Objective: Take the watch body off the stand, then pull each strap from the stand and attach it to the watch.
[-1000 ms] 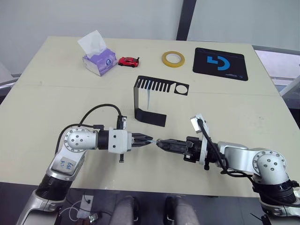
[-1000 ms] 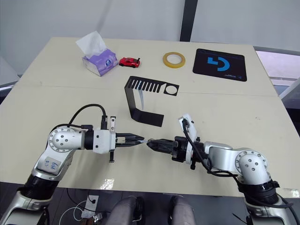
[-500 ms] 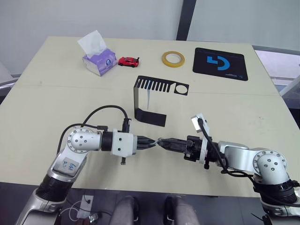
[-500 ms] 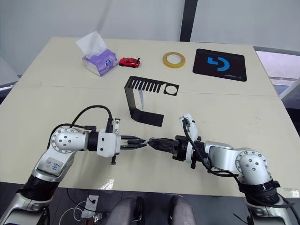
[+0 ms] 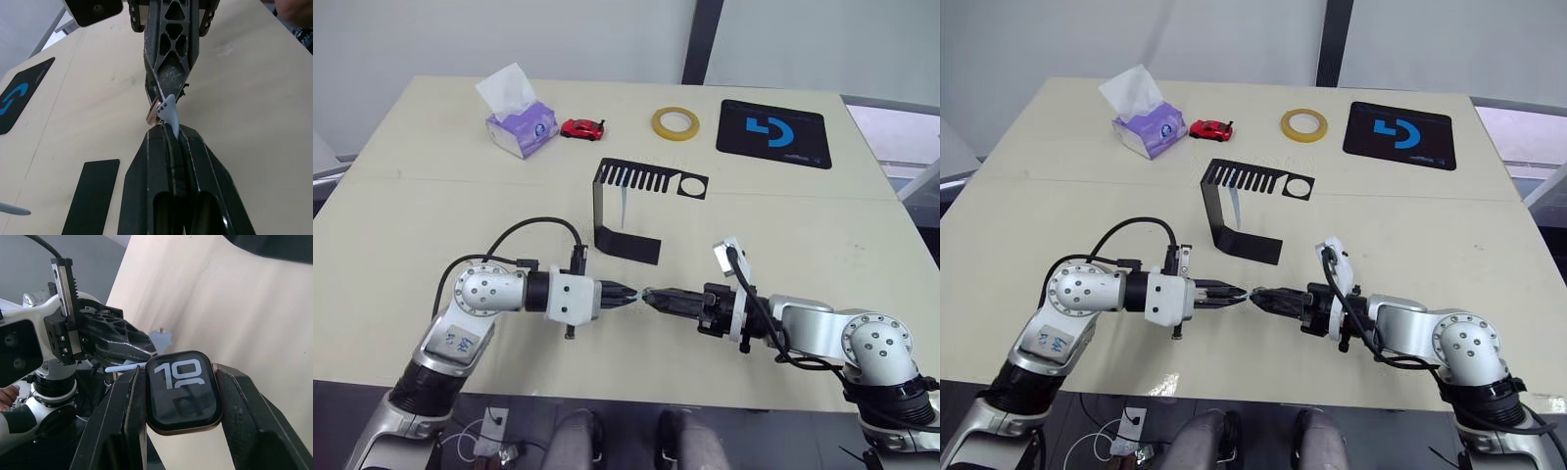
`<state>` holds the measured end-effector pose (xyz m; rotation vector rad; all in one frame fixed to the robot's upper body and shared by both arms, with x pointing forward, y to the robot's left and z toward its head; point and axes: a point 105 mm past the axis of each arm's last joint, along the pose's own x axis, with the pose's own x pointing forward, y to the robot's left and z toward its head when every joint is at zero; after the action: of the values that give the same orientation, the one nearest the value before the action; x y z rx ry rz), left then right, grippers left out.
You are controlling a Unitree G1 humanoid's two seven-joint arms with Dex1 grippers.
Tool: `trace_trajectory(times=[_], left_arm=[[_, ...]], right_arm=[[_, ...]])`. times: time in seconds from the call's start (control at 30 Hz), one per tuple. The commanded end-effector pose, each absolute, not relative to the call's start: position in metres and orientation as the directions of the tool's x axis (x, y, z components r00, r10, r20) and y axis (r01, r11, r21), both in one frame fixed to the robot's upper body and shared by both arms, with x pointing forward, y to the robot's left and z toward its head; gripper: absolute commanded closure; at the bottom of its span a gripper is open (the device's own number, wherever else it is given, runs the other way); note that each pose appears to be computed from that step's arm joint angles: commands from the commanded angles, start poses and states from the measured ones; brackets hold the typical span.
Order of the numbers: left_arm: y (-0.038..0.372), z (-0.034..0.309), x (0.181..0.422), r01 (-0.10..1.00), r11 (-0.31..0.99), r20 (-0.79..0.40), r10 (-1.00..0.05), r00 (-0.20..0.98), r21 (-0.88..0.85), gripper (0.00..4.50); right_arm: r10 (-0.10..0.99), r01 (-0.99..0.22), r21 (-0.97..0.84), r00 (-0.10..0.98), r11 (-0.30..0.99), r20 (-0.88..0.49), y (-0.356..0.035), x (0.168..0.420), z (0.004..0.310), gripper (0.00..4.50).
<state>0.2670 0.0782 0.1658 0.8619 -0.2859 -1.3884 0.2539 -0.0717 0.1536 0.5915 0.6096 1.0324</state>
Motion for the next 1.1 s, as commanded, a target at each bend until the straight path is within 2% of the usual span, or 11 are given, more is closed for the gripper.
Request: trace_trajectory(times=[0.03,0.63,1.1], left_arm=[[0.074,0.176,0.267,0.693,-0.055,-0.273,-0.939,0.209,0.719,4.50],[0.063,0.182,0.261,0.692,-0.070,-0.268,-0.946,0.182,0.718,4.50],[0.057,0.178,0.259,0.692,-0.105,-0.318,-0.930,0.187,0.714,4.50]], right_arm=[[0.946,-0.647,0.701,0.297,0.300,-0.131,-0.060,0.237,0.165,2.85],[0.943,-0.636,0.705,0.293,0.314,-0.156,-0.059,0.236,0.161,2.85],[0.936,-0.620,0.708,0.299,0.338,-0.185,-0.058,0.238,0.157,2.85]])
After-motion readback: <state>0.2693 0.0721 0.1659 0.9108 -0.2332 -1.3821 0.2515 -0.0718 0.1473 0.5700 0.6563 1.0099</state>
